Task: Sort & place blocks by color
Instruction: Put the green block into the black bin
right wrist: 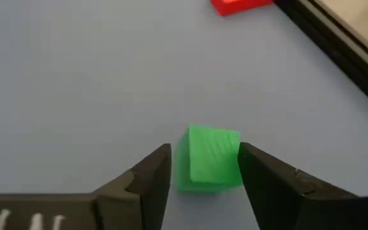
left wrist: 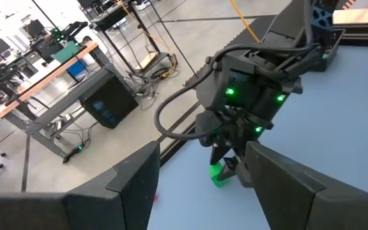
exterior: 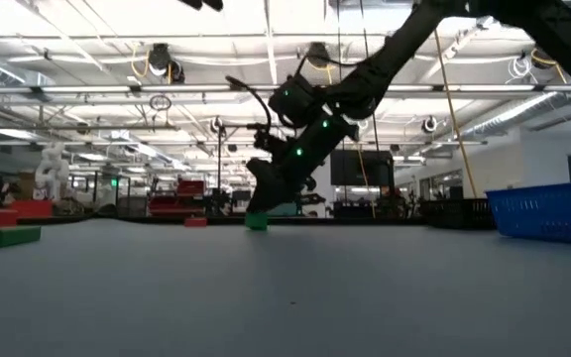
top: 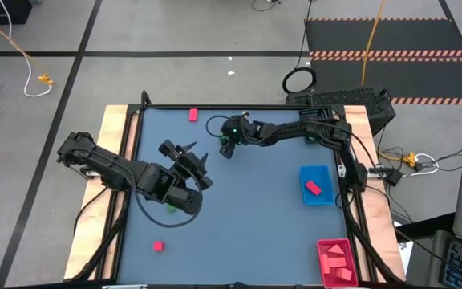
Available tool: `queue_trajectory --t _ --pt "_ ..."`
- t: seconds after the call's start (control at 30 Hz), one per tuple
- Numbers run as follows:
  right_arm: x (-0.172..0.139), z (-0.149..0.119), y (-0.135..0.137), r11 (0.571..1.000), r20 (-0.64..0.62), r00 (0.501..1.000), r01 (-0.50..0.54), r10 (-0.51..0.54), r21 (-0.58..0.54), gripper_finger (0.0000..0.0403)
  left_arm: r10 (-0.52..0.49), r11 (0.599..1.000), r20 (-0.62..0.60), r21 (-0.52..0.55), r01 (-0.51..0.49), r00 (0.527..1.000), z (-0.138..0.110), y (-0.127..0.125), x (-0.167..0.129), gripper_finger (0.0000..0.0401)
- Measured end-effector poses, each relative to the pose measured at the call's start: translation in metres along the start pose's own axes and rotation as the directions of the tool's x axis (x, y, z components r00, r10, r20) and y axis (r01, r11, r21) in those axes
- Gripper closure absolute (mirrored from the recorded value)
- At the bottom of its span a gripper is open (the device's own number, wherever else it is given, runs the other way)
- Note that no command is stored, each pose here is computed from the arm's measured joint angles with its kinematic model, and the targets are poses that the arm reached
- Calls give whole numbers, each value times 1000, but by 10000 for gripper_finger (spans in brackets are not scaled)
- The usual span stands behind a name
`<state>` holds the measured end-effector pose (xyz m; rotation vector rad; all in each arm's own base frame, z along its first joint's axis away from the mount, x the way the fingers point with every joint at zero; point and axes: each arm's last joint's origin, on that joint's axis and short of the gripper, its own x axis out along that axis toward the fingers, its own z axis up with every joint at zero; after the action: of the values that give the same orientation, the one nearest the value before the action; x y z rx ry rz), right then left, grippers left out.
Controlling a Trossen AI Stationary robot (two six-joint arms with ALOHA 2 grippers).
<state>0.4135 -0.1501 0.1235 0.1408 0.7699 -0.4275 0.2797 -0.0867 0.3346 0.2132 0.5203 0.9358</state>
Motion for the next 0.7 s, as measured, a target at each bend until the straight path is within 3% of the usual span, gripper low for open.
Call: queue_trajectory --t 0.37,0.7 --pt "1 -4 1 999 -33 999 15 -16 -36 283 8 1000 -1 21 -8 1000 0 1 2 167" --pt "-27 6 17 988 -44 998 -42 35 -148 398 2 1000 -1 26 -2 1000 0 0 0 167"
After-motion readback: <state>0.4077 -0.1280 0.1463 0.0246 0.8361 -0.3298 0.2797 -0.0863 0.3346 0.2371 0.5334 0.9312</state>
